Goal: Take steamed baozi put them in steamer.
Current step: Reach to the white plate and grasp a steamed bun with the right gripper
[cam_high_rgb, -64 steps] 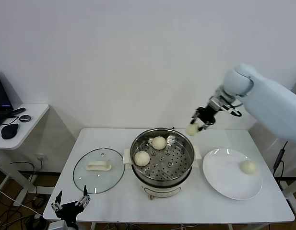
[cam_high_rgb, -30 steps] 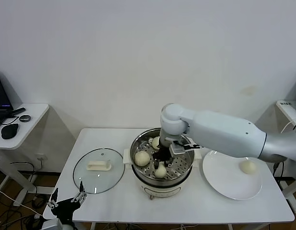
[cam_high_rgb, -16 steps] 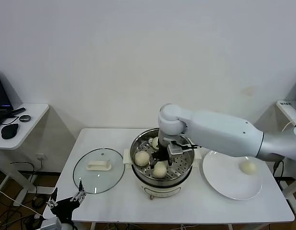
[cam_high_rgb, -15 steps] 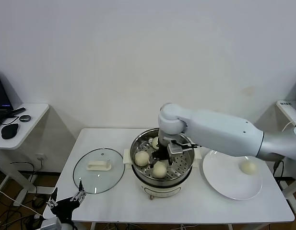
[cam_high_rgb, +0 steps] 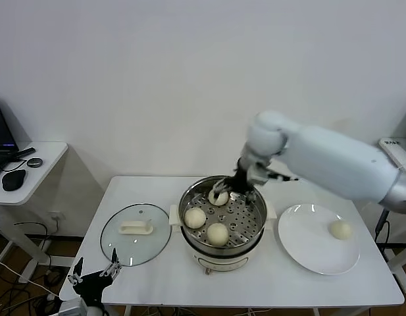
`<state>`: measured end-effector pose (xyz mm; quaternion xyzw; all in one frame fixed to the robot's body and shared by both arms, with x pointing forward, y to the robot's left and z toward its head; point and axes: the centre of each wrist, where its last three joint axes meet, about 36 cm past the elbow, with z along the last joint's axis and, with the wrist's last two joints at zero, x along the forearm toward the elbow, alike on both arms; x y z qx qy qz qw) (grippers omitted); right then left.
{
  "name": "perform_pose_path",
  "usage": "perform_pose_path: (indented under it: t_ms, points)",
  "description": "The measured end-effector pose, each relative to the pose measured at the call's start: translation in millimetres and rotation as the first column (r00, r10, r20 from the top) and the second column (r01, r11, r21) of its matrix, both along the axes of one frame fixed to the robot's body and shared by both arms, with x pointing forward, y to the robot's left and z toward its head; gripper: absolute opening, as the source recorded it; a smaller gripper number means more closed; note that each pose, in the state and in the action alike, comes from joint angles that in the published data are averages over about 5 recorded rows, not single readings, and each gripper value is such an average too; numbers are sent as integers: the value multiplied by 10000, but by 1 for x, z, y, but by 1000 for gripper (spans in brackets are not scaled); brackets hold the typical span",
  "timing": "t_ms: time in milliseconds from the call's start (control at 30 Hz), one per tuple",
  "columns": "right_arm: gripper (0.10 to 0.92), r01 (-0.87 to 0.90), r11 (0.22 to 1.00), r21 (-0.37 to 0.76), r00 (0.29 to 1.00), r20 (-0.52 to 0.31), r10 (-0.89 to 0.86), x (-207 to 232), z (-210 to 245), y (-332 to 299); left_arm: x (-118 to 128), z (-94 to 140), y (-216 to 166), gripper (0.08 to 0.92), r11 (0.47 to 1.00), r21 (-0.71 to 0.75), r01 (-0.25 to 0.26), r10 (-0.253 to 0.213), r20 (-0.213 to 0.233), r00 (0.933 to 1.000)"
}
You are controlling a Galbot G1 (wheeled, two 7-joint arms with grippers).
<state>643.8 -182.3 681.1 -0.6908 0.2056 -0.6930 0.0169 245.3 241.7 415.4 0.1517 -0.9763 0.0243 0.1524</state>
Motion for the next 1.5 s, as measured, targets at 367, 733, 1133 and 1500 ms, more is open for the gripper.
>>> perform_pose_path:
  t_ms: [367, 733, 1133, 1500]
  points:
    - [823, 6356, 7692, 664, 7718, -788, -6310, 16, 0, -191, -4, -1, 1, 823, 9999, 71, 147, -146, -170, 9997]
    - [823, 8555, 5127, -725, 5071, -835, -8579, -5, -80, -297, -12, -2, 3, 823, 9998, 114, 177, -172, -451, 9988]
    - [823, 9013, 4033, -1582, 4064, -136, -9136, -4, -147, -326, -14, -5, 9, 823, 9997, 254, 15, 1, -603, 9982]
    - [823, 9045, 3755, -2023, 3863, 156, -9222, 0, -188, -327, -13, -11, 10, 823, 9996, 280, -9, 29, -719, 9974]
